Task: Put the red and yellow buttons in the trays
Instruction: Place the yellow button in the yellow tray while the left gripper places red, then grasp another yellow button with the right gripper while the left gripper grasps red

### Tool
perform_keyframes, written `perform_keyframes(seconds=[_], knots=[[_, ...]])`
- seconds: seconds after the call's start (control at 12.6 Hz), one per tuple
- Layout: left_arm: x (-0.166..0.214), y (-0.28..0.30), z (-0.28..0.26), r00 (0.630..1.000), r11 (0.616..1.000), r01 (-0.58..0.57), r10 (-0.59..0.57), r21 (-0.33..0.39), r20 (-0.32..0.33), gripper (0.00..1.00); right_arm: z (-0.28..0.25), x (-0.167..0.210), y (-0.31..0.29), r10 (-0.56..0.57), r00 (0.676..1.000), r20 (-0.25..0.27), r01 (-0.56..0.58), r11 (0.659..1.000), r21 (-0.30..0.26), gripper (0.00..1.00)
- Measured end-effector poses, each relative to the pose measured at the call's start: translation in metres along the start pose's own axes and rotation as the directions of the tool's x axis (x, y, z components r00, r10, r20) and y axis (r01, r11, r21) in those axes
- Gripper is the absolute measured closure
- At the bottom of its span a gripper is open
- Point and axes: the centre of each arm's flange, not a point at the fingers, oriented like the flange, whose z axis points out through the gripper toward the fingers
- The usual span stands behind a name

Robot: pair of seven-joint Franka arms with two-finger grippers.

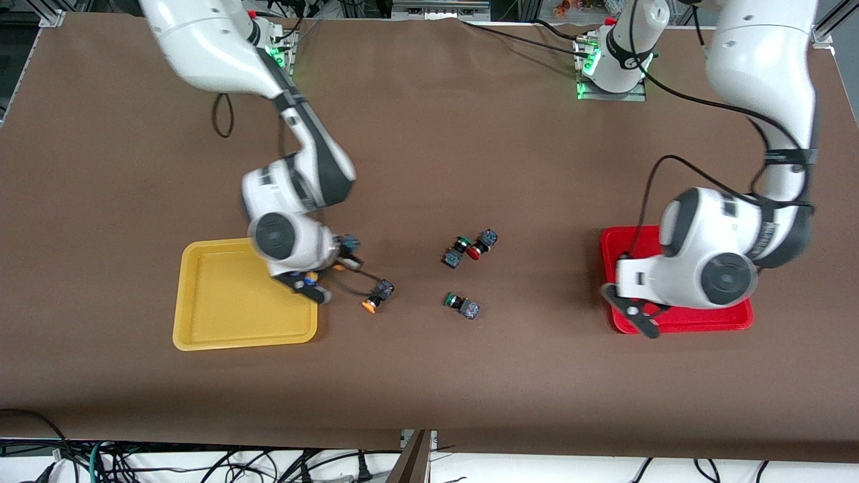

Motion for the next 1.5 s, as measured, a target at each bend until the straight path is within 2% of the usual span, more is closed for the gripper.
perform_keyframes(seconds=[0.16, 0.24, 0.4, 0.55, 0.63, 0.71, 0.79, 0.95, 1.11, 1.19, 1.35, 1.5], knots=[[-0.042, -0.043, 0.050, 0.999, 0.998, 0.013, -0.010, -0.069, 0.036, 0.58, -0.010, 0.056, 0.072, -0.089, 0.996, 0.023, 0.090, 0.996, -0.019, 0.58], [-0.053, -0.060, 0.076, 0.999, 0.996, 0.004, -0.001, -0.086, 0.032, 0.58, -0.007, 0.082, 0.108, -0.125, 0.992, 0.029, 0.126, 0.992, -0.030, 0.58], [-0.055, -0.073, 0.099, 0.998, 0.995, -0.057, 0.057, -0.082, -0.002, 0.42, 0.012, 0.122, 0.171, -0.170, 0.984, 0.057, 0.173, 0.984, -0.043, 0.58], [-0.026, -0.045, 0.062, 0.993, 0.992, -0.115, 0.113, -0.057, -0.042, 0.19, 0.036, 0.148, 0.213, -0.195, 0.978, 0.077, 0.199, 0.979, -0.036, 0.58], [-0.004, -0.013, 0.030, 0.992, 0.992, -0.118, 0.116, -0.048, -0.042, 0.08, 0.047, 0.156, 0.225, -0.214, 0.973, 0.081, 0.218, 0.976, -0.032, 0.58], [0.022, 0.031, -0.002, 0.995, 0.995, -0.096, 0.096, -0.036, -0.027, 0.01, 0.055, 0.161, 0.233, -0.232, 0.969, 0.084, 0.235, 0.972, -0.030, 0.58], [0.048, 0.080, -0.023, 0.997, 0.997, -0.073, 0.072, -0.021, -0.015, 0.00, 0.060, 0.164, 0.237, -0.248, 0.965, 0.086, 0.251, 0.968, -0.028, 0.51], [0.103, 0.170, -0.016, 0.999, 0.999, -0.021, 0.020, -0.037, -0.039, 0.00, 0.056, 0.161, 0.228, -0.268, 0.960, 0.077, 0.271, 0.962, -0.021, 0.30], [0.143, 0.211, 0.029, 0.994, 0.998, 0.015, -0.021, -0.058, -0.107, 0.00, 0.041, 0.142, 0.180, -0.248, 0.967, 0.050, 0.249, 0.968, -0.023, 0.07], [0.152, 0.221, 0.054, 0.993, 0.997, 0.015, -0.024, -0.073, -0.115, 0.00, 0.034, 0.123, 0.145, -0.201, 0.979, 0.033, 0.202, 0.979, -0.031, 0.00], [0.158, 0.241, 0.089, 0.995, 0.996, 0.024, -0.031, -0.083, -0.091, 0.00, 0.023, 0.076, 0.065, -0.096, 0.995, -0.022, 0.095, 0.995, -0.036, 0.00], [0.160, 0.262, 0.107, 0.996, 0.997, 0.016, -0.022, -0.078, -0.083, 0.00, 0.017, 0.032, -0.004, -0.006, 0.994, -0.111, 0.007, 1.000, 0.010, 0.00]])
